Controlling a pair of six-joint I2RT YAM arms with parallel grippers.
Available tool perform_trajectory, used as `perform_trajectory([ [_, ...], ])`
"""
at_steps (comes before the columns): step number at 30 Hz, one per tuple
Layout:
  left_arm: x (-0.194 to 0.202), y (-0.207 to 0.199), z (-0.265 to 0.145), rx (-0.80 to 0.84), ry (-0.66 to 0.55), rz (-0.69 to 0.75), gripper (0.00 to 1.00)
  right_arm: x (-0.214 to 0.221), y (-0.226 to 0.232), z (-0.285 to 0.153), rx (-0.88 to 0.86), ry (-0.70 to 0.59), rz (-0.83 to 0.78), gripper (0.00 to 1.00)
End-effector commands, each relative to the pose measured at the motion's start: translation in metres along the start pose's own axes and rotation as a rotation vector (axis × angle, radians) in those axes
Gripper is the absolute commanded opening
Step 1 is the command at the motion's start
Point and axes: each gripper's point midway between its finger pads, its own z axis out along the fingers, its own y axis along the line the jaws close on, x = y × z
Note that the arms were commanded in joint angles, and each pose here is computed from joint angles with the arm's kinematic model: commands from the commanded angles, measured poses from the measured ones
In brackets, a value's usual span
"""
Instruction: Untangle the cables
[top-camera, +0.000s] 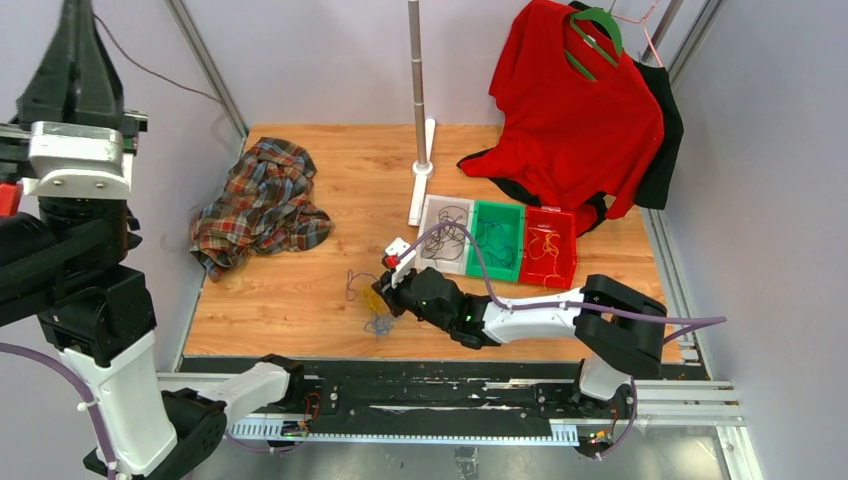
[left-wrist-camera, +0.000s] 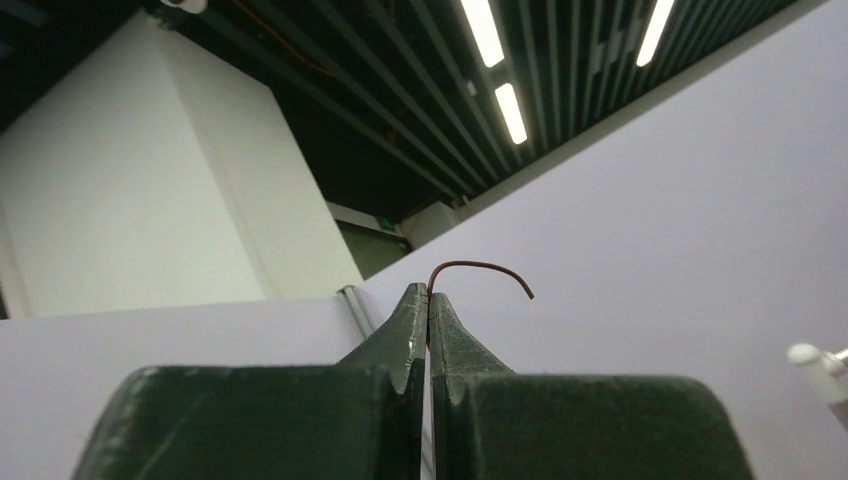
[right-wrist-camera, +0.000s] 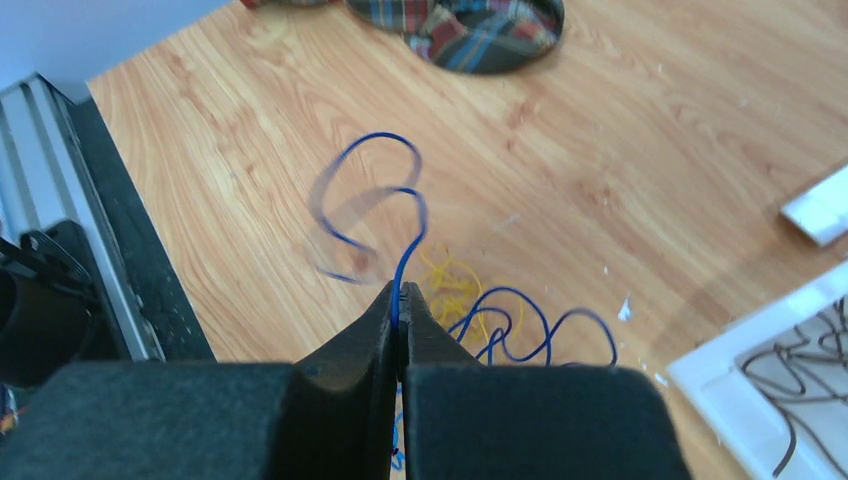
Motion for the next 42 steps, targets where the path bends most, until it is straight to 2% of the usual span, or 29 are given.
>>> perform_trajectory([
  [1, -0.019, 0.042, 0.007, -0.193, -0.071, 0.050, 0.00, 0.026, -0.013, -0.001, 0.053, 0.037, 0.037, 0.01],
  [4, -0.018, 0.033, 0.013, -0.134, -0.062, 0.028, 0.01, 0.032, -0.015, -0.003, 0.058, 0.049, 0.030, 0.01],
  [5, -0.016, 0.024, 0.014, -0.093, -0.056, 0.016, 0.01, 0.028, -0.014, -0.003, 0.051, 0.046, 0.026, 0.07],
  [8, -0.010, -0.002, 0.007, 0.016, -0.053, -0.010, 0.01, 0.003, -0.007, -0.005, 0.027, 0.025, 0.027, 0.39],
  [11, -0.003, -0.020, -0.002, 0.076, -0.043, -0.032, 0.00, -0.043, 0.003, -0.014, -0.010, -0.023, 0.008, 0.59],
  [13, 0.000, -0.031, -0.008, 0.121, -0.037, -0.059, 0.00, -0.074, 0.011, -0.021, -0.045, -0.058, -0.013, 0.67],
  [20, -0.012, -0.078, -0.033, 0.351, -0.088, -0.182, 0.00, -0.191, 0.024, -0.055, -0.096, -0.246, -0.082, 0.70],
  [24, -0.024, -0.106, -0.052, 0.499, -0.131, -0.261, 0.00, -0.239, 0.028, -0.072, -0.105, -0.336, -0.119, 0.71],
  [29, -0.045, -0.127, -0.075, 0.644, -0.196, -0.381, 0.00, -0.257, 0.036, -0.078, -0.147, -0.386, -0.123, 0.72],
  [33, -0.052, -0.133, -0.082, 0.689, -0.206, -0.443, 0.01, -0.260, 0.047, -0.073, -0.191, -0.402, -0.112, 0.72],
  [42, -0.050, -0.135, -0.091, 0.696, -0.194, -0.433, 0.00, -0.266, 0.073, -0.078, -0.323, -0.429, -0.062, 0.72],
])
